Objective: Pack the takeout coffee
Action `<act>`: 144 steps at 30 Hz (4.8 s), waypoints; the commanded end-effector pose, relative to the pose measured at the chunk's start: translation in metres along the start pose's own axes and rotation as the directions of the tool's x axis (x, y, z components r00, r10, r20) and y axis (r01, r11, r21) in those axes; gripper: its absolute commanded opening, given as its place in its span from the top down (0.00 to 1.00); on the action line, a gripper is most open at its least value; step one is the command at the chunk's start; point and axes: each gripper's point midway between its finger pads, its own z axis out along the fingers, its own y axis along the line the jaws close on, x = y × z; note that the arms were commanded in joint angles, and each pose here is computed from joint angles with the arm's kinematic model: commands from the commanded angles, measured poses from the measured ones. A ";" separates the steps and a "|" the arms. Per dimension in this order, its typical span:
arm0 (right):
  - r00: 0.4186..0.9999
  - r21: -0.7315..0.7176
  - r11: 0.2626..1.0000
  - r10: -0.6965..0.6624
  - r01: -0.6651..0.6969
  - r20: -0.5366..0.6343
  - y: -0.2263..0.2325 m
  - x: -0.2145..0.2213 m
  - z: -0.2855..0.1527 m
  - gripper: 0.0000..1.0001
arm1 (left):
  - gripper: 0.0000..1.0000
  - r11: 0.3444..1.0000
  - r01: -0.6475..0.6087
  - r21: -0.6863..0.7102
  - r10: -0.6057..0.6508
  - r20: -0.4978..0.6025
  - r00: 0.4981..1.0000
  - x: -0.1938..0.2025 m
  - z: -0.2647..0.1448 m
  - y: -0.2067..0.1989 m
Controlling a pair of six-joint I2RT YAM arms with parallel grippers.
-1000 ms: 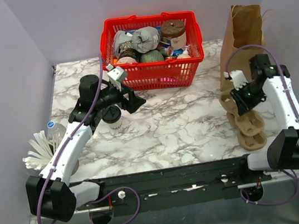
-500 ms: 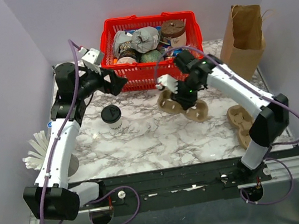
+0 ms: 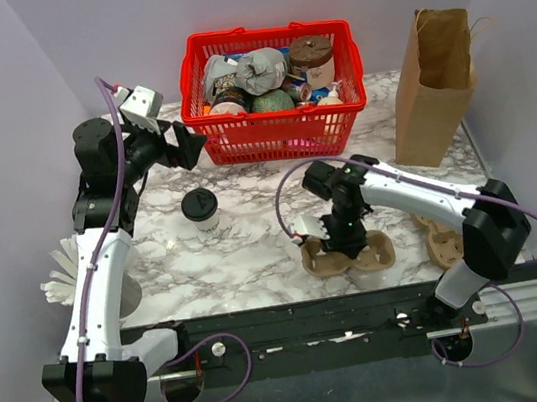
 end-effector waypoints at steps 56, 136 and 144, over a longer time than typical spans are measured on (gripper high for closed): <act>0.410 0.551 -0.128 0.535 -0.825 0.739 -0.199 0.229 -0.299 0.41 | 0.02 0.974 0.086 0.212 -0.089 0.006 0.996 0.016 0.022 -0.035; 0.744 0.727 0.649 -0.596 0.225 0.302 -0.043 -0.054 -0.209 0.54 | 0.02 0.863 -0.255 0.436 0.256 0.057 0.965 -0.035 0.023 -0.060; 0.763 0.776 0.628 -0.529 0.058 0.371 -0.030 -0.056 -0.257 0.33 | 0.02 0.847 -0.189 0.496 0.205 0.023 0.978 -0.030 0.050 -0.070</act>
